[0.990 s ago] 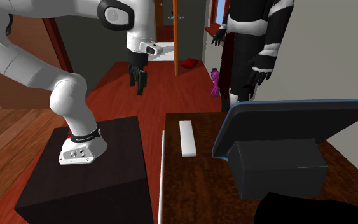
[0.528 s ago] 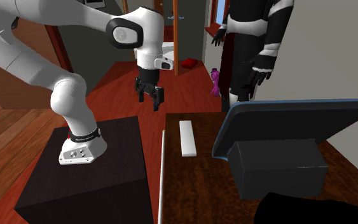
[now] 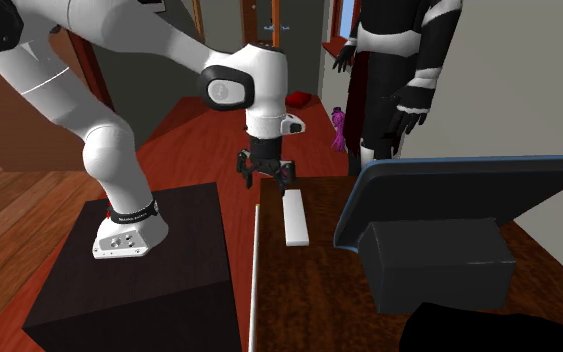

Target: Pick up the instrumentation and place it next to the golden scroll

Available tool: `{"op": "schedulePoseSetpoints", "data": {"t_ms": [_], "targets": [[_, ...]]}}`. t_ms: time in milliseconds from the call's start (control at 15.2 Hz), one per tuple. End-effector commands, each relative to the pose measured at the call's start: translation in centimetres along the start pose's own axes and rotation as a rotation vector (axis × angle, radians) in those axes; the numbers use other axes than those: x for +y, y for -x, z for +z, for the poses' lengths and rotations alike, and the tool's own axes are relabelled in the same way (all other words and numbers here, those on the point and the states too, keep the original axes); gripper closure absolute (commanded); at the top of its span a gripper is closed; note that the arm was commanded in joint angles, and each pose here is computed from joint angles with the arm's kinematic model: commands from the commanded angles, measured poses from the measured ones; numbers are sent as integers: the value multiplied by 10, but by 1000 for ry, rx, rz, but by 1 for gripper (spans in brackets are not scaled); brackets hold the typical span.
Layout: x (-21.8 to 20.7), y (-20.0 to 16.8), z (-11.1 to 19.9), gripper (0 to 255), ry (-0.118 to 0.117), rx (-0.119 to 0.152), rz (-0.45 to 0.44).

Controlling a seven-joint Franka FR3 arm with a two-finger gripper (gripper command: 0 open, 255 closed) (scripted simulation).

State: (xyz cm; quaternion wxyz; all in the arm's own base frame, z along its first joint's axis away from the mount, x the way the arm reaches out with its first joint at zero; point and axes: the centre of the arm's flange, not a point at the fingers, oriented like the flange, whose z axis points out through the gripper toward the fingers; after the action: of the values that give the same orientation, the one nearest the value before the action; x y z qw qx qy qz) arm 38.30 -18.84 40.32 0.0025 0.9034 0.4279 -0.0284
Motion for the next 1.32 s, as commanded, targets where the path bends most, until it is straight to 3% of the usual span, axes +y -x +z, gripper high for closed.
{"op": "schedulePoseSetpoints", "data": {"t_ms": [0, 330, 858, 1254], "targets": [[21, -3, 11, 0, 18, 16, -90], [68, -16, 35, 0, 47, 54, -276], [69, -18, 75, 0, 47, 54, -276], [69, -18, 75, 0, 47, 54, -276]]}}
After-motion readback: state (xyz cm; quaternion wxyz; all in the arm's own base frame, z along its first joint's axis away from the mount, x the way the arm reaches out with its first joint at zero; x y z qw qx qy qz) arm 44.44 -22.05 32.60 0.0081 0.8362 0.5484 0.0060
